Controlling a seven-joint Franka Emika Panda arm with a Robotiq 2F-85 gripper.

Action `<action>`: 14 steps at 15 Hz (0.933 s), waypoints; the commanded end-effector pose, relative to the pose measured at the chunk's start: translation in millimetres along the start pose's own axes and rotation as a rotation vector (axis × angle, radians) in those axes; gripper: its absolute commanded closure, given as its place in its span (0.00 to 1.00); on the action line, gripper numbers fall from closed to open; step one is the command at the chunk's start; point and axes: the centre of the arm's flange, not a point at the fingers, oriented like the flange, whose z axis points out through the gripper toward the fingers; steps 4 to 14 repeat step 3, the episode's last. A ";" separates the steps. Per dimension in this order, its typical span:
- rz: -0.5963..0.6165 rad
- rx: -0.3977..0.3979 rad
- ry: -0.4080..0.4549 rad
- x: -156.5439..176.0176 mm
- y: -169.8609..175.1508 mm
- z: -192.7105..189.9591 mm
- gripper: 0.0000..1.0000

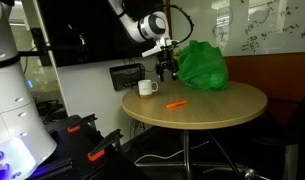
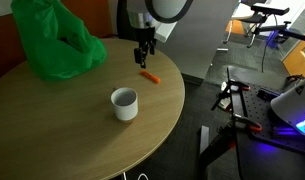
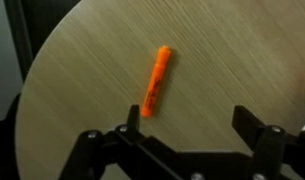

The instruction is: Take the orange marker out of the white and brown mug

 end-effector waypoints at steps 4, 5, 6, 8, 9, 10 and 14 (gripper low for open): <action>0.011 0.014 0.061 -28.8 -3.2 -57.2 0.00; 0.011 0.014 0.061 -28.8 -3.2 -57.2 0.00; 0.011 0.014 0.061 -28.8 -3.2 -57.2 0.00; 0.011 0.014 0.061 -28.8 -3.2 -57.2 0.00; 0.011 0.014 0.061 -28.8 -3.2 -57.2 0.00; 0.011 0.014 0.061 -28.8 -3.2 -57.2 0.00; 0.011 0.014 0.061 -28.8 -3.2 -57.2 0.00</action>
